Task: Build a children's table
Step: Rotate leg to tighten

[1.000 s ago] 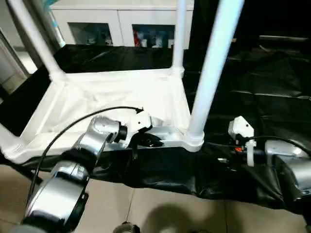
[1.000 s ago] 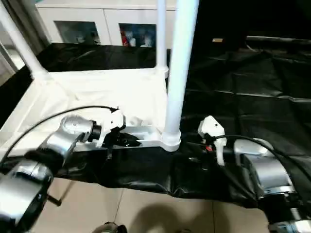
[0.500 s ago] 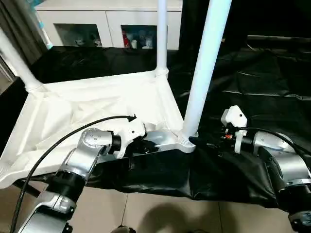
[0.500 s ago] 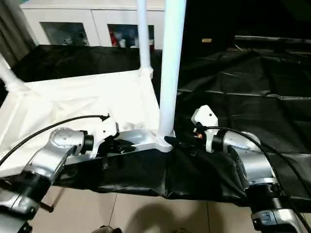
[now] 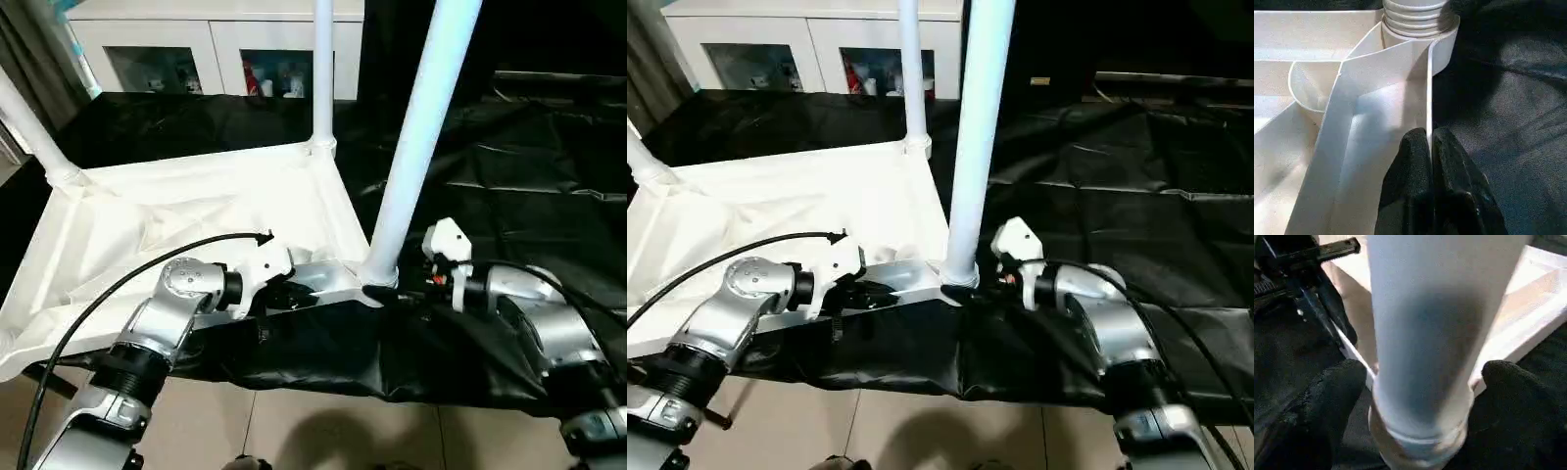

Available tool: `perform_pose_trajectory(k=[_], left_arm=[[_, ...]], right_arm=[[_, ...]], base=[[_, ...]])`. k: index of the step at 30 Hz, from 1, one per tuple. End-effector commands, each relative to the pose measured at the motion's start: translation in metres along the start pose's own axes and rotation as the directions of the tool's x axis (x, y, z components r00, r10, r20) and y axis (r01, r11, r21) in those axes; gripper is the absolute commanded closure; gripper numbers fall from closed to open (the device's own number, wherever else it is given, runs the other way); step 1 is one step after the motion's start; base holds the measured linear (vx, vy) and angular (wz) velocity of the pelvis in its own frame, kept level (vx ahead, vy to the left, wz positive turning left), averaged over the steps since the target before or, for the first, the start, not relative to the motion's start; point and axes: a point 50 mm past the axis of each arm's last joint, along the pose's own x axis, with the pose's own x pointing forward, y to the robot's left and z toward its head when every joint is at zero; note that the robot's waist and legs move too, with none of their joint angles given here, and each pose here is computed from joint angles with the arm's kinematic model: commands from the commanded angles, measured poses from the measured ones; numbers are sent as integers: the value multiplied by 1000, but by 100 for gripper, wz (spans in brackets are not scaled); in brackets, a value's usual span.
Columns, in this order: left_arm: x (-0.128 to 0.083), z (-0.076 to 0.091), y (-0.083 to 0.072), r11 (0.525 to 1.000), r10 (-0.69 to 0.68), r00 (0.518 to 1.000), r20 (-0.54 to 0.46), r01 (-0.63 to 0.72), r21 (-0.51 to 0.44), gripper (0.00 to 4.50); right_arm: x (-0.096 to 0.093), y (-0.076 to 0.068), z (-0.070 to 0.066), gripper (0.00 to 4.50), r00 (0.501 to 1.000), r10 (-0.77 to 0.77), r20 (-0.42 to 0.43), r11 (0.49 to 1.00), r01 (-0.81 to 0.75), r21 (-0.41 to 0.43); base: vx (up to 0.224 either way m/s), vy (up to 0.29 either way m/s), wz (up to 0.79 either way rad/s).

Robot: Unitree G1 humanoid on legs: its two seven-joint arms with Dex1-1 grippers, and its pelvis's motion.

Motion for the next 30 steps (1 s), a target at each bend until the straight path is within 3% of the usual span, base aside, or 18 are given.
perform_pose_trajectory(k=[1,8,15,21,22,24,30], left_arm=[[0,-11,-2,999,-14,999,-33,13,-31,450],[-2,-13,0,999,4,999,-41,-6,-42,450],[5,-7,11,992,103,995,-15,-104,-71,450],[20,2,24,965,249,968,-27,-251,-80,450],[35,12,29,940,327,945,-13,-326,-101,450],[44,19,31,926,361,932,2,-359,-121,450],[62,34,29,924,372,927,45,-364,-119,450]], right_arm=[[3,0,1,44,1000,15,-10,1000,-16,-19],[7,2,-4,102,1000,25,-16,999,-25,-20],[14,4,-17,166,996,-91,-7,993,91,73],[33,8,-32,174,960,-277,-31,947,278,158],[47,11,-40,174,908,-410,-83,885,418,205],[56,15,-44,174,875,-467,-129,847,484,220],[77,28,-35,174,898,-434,-76,865,438,245]], base=[[0,0,0],[0,0,0],[0,0,0],[0,0,0],[0,0,0],[0,0,0],[0,0,0]])
